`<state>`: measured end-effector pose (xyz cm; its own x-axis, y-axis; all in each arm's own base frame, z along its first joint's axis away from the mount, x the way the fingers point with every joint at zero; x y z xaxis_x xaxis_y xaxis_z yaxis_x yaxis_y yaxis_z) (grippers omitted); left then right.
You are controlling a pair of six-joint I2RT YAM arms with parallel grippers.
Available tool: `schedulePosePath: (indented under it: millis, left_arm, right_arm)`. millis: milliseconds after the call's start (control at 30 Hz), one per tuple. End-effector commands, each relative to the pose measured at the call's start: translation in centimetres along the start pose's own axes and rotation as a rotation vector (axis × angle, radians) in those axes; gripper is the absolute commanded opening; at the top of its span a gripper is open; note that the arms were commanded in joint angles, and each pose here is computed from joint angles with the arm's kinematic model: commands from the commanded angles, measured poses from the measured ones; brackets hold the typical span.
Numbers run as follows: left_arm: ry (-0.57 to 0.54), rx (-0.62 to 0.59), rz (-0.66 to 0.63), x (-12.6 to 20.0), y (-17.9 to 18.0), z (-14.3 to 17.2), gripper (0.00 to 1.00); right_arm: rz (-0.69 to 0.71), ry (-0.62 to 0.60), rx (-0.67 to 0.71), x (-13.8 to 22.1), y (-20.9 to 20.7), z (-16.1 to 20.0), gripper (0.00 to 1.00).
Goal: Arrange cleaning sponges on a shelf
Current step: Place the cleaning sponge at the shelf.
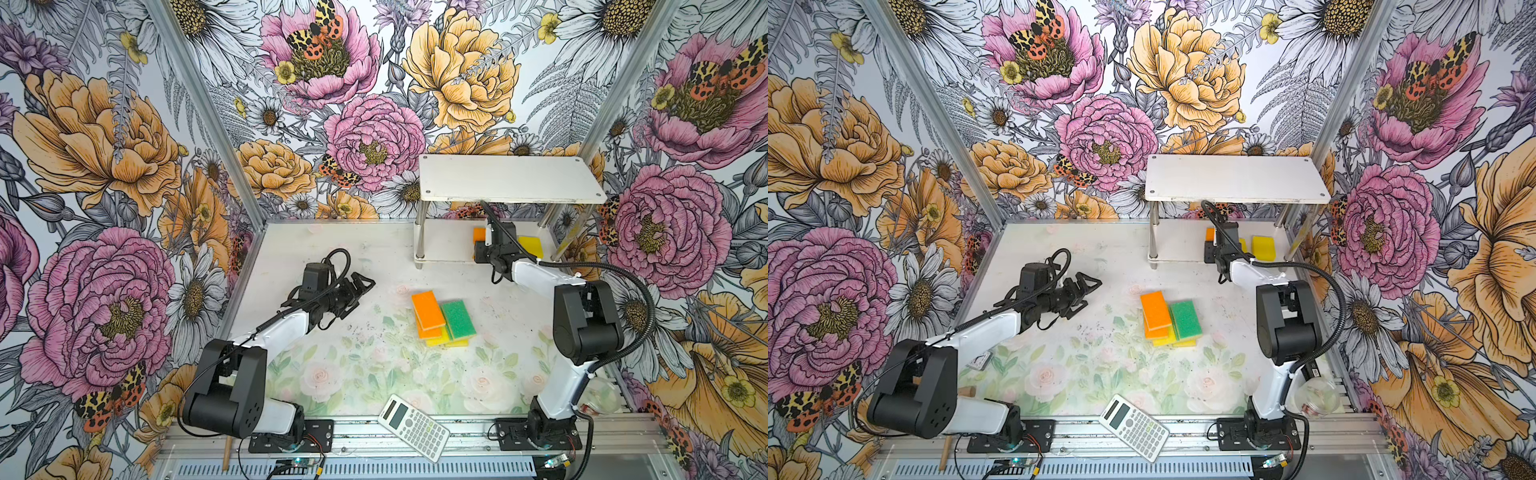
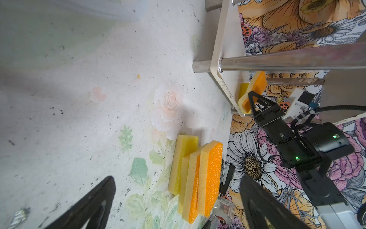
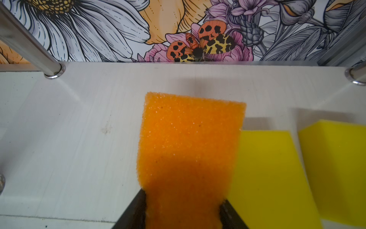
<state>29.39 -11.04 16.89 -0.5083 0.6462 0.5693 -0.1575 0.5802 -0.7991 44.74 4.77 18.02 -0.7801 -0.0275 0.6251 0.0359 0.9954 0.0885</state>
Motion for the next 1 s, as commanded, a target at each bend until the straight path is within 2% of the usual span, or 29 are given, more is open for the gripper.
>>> schedulePosePath:
  millis: [0,967]
  left_arm:
    - [-0.029,-0.033,0.018,0.69,-0.76,-0.35,0.99]
    - [-0.043,-0.029,0.011,1.23,-0.42,-0.25,0.99]
  right_arm:
    - [-0.019,0.002,0.003,-0.66,0.03,-0.61,0.52]
    - [-0.030,0.018,0.019,-1.51,0.24,-1.15,0.55]
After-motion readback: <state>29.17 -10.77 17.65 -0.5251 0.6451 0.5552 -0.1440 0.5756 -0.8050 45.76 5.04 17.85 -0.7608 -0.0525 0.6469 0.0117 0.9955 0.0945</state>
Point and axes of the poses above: each gripper's point midway between its finger pads, its own x axis back along the fingers, its own y axis along the line the jaws close on, z = x × y, the point moved 9 cm from there along x, back along the fingers, and after that the axes turned 4 degrees about -x, right-handed, at the moved point
